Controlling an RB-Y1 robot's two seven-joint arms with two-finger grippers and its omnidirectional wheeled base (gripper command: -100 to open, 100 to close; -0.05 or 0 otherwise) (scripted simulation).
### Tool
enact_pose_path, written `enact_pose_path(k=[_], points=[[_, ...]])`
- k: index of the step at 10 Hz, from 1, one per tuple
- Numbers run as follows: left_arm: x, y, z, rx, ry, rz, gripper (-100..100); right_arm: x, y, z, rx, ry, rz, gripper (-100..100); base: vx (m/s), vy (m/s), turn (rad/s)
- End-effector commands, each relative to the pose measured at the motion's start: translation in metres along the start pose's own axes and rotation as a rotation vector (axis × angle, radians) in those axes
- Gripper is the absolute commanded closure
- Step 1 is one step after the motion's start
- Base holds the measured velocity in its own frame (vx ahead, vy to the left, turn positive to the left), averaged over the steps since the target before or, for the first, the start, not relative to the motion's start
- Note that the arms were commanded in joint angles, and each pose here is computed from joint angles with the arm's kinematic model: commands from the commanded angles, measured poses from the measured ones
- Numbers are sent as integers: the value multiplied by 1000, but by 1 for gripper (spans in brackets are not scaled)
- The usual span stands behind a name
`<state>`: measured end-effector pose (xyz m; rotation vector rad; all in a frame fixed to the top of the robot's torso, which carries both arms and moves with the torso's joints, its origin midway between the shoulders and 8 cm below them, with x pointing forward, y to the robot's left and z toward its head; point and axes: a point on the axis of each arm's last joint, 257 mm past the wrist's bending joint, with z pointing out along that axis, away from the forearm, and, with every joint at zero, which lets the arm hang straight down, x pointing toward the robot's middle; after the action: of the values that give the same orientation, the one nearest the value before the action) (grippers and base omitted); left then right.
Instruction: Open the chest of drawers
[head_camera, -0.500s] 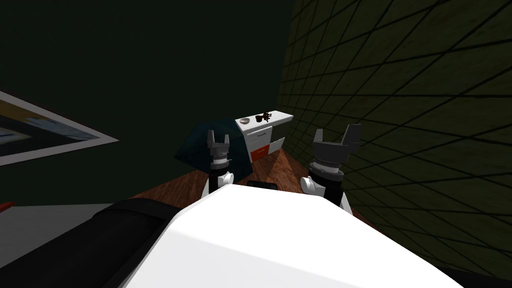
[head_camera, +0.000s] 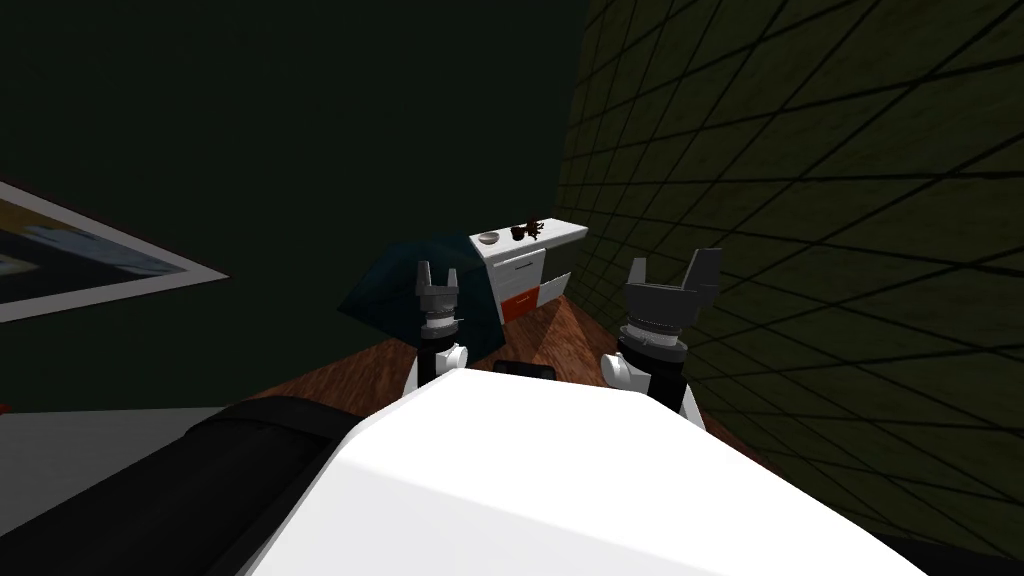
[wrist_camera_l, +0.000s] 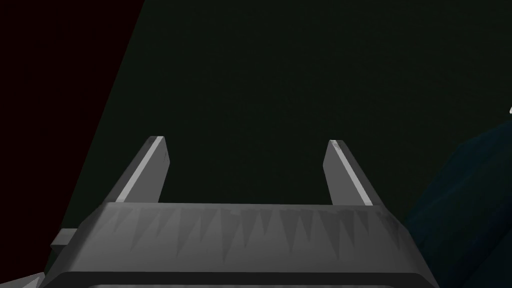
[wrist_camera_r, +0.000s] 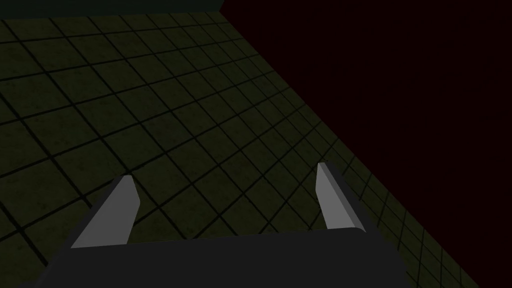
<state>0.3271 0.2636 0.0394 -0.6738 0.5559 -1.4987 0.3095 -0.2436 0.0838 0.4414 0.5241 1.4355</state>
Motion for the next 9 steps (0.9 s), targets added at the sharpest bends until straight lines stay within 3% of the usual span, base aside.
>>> enact_pose_path(k=[1, 4, 5, 8, 9], points=[[0, 0, 0, 0, 0, 0, 0, 0, 0, 0, 0, 0, 0, 0, 0, 0, 0], [0, 0, 0, 0, 0, 0, 0, 0, 0, 0, 0, 0, 0, 0, 0, 0, 0], [2, 4, -1, -13, 25, 6, -100, 0, 0, 0, 0, 0, 0, 0, 25, -14, 21], [2, 19, -5, -52, 64, 16, -100, 0, 0, 0, 1, 0, 0, 0, 68, -47, 32], [-1, 31, -8, -84, 76, 19, -100, 0, 0, 0, 1, 0, 0, 0, 166, -82, 86]])
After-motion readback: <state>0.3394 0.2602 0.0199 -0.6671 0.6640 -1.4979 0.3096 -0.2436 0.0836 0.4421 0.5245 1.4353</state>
